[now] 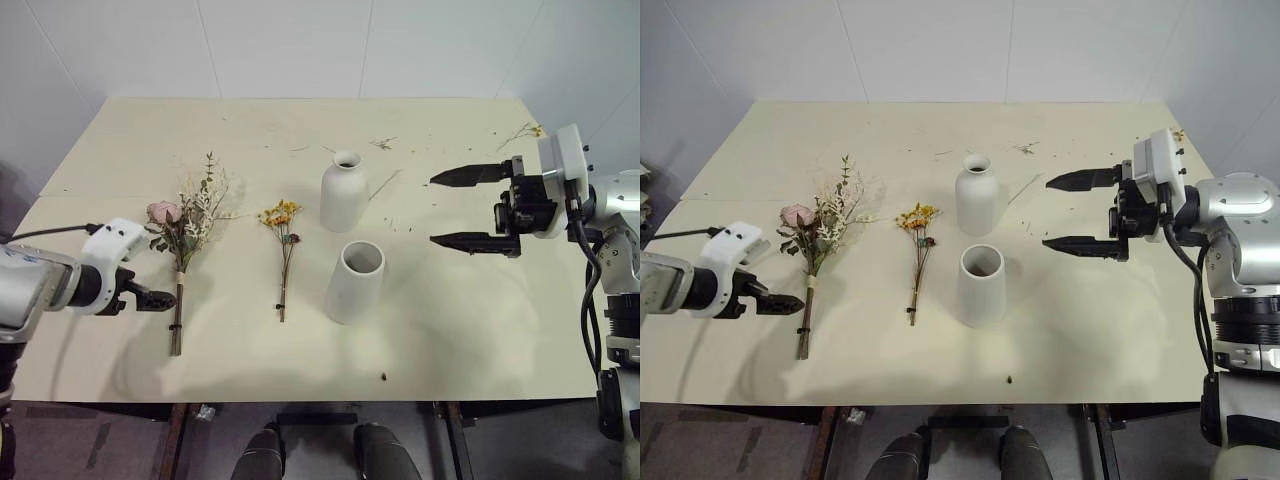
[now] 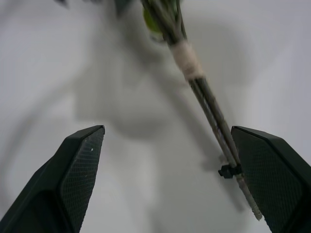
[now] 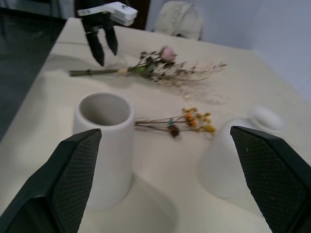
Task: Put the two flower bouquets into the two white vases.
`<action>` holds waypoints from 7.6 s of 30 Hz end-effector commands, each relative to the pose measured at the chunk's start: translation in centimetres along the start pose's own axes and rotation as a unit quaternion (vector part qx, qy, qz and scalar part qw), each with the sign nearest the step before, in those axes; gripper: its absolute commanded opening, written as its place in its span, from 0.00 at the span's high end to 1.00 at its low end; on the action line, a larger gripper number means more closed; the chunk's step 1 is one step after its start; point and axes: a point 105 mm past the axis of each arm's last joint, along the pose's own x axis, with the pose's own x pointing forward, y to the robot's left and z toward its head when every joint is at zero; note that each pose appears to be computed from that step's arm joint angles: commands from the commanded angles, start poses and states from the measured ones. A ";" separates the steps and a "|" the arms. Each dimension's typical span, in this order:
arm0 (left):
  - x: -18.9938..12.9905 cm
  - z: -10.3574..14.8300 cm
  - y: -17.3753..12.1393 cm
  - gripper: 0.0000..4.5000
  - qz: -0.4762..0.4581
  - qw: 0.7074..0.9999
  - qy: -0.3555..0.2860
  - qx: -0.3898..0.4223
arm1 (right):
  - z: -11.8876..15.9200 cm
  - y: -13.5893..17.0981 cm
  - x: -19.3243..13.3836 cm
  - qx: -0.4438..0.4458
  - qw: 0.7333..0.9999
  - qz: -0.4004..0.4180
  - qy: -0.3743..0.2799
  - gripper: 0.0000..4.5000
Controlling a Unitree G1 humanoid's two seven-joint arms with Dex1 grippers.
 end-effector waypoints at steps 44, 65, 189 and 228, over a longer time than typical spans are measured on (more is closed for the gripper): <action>4.1 5.4 -0.8 0.09 -0.046 0.998 -0.022 -0.040 | 1.0 0.2 0.4 -0.010 1.000 0.026 -0.015 0.00; 3.7 7.1 -0.5 0.98 -0.059 0.995 -0.072 -0.033 | 1.5 -0.7 -0.1 -0.022 1.000 0.003 -0.011 0.00; 1.0 20.7 -8.1 0.00 -0.185 0.921 -0.171 0.297 | 2.4 1.2 -2.5 0.029 0.995 -0.095 -0.023 0.00; 9.7 10.4 -15.6 0.13 -0.167 0.960 0.069 0.213 | 1.9 3.3 0.1 0.012 0.994 -0.087 -0.069 0.00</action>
